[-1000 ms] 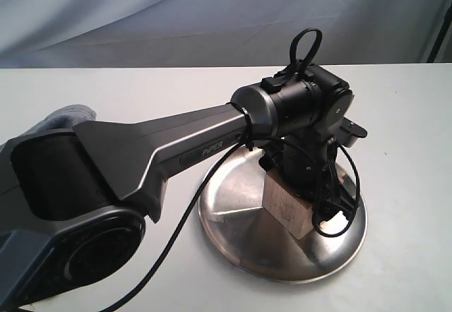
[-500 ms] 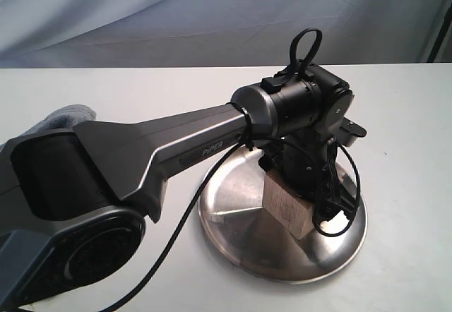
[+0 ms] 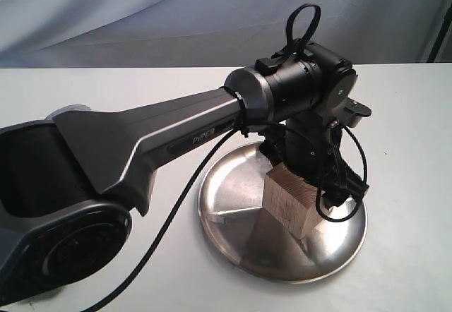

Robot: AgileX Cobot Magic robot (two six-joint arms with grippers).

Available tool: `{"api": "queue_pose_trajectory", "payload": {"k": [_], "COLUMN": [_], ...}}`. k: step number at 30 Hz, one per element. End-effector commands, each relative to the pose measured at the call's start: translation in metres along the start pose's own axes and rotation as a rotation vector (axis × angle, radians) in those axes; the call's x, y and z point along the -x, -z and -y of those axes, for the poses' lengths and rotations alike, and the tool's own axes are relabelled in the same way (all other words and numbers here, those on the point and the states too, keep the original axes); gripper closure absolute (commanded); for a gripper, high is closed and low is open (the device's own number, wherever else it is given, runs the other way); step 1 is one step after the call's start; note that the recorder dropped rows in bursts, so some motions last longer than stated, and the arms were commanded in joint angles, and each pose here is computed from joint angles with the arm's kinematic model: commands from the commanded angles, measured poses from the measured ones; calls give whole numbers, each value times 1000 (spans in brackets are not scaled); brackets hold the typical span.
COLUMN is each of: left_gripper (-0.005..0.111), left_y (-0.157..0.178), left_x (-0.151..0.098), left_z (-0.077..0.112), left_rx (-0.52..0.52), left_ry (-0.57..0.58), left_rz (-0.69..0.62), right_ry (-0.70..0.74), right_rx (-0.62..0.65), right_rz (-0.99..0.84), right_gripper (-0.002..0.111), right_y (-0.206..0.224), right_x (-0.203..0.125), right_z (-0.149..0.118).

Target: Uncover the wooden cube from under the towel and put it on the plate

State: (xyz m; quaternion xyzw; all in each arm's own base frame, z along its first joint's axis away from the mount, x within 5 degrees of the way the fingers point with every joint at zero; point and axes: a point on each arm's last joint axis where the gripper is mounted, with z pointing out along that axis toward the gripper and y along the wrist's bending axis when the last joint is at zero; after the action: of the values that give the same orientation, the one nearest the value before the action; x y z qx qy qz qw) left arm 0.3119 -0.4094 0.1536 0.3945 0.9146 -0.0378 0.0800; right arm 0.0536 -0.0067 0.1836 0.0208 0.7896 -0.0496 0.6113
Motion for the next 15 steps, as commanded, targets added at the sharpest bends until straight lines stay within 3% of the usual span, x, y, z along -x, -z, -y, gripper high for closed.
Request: {"api": "queue_pose_trajectory", "payload": {"k": [1,15], "left_gripper": [20,20], "left_y": [19,75], "left_x": [3,4], "left_z": [3,3], "left_rx": [1,-18], "left_ry": [2,6], "left_rz": [45,151], "right_ry": [-3,-1], "right_rx": [0,0], "right_rz": [5,5], "right_gripper": [105,105], "right_y": [0,0], "right_x": [0,0], "right_z": [0,0]}}
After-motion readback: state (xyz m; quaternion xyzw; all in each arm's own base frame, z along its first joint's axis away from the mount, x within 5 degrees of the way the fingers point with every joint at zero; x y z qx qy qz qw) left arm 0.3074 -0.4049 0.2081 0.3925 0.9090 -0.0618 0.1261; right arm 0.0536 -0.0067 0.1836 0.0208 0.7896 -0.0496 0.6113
